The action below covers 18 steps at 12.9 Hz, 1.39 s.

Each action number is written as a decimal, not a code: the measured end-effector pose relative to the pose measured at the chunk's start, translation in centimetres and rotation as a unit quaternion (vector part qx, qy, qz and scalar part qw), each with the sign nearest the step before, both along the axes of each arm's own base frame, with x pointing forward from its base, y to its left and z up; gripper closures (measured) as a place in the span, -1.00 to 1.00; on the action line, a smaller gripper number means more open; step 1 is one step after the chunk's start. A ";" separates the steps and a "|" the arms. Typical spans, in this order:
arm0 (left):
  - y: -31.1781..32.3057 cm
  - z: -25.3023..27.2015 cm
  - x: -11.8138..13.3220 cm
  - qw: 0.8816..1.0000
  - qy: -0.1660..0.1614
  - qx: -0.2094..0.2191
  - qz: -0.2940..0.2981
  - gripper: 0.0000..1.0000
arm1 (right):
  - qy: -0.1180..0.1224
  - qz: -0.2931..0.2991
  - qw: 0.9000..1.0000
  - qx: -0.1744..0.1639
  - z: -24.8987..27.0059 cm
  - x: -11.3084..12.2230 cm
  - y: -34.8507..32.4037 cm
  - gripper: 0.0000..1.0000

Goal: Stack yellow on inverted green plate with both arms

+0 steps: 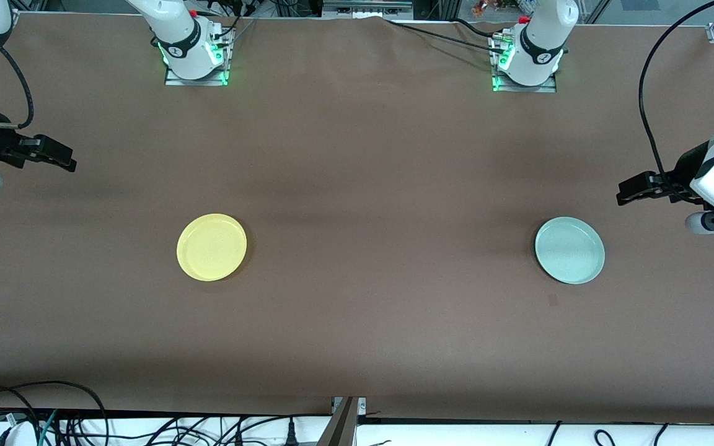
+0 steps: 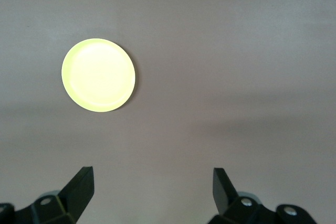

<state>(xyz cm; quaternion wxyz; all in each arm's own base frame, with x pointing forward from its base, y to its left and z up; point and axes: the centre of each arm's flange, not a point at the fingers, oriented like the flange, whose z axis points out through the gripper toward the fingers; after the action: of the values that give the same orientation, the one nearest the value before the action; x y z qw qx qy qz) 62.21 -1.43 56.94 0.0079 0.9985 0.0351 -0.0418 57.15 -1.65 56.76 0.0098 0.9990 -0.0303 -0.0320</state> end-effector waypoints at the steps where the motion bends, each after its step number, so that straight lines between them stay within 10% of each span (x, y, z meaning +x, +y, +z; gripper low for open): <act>1: 0.0 0.0 0.0 1.000 0.000 0.000 0.000 -1.00 | 0.000 0.000 1.000 0.000 0.0 0.0 0.0 -1.00; 18: 6.2 -4.8 2.2 1.000 0.011 -0.011 -0.023 -1.00 | 0.001 0.000 1.000 0.000 -0.1 0.0 0.0 -1.00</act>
<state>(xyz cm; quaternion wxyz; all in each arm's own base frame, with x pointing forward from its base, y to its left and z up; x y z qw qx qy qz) 64.43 4.81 52.15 0.0179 0.9983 0.0115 -0.0535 57.15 -1.64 56.70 0.0098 0.9989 -0.0302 -0.0333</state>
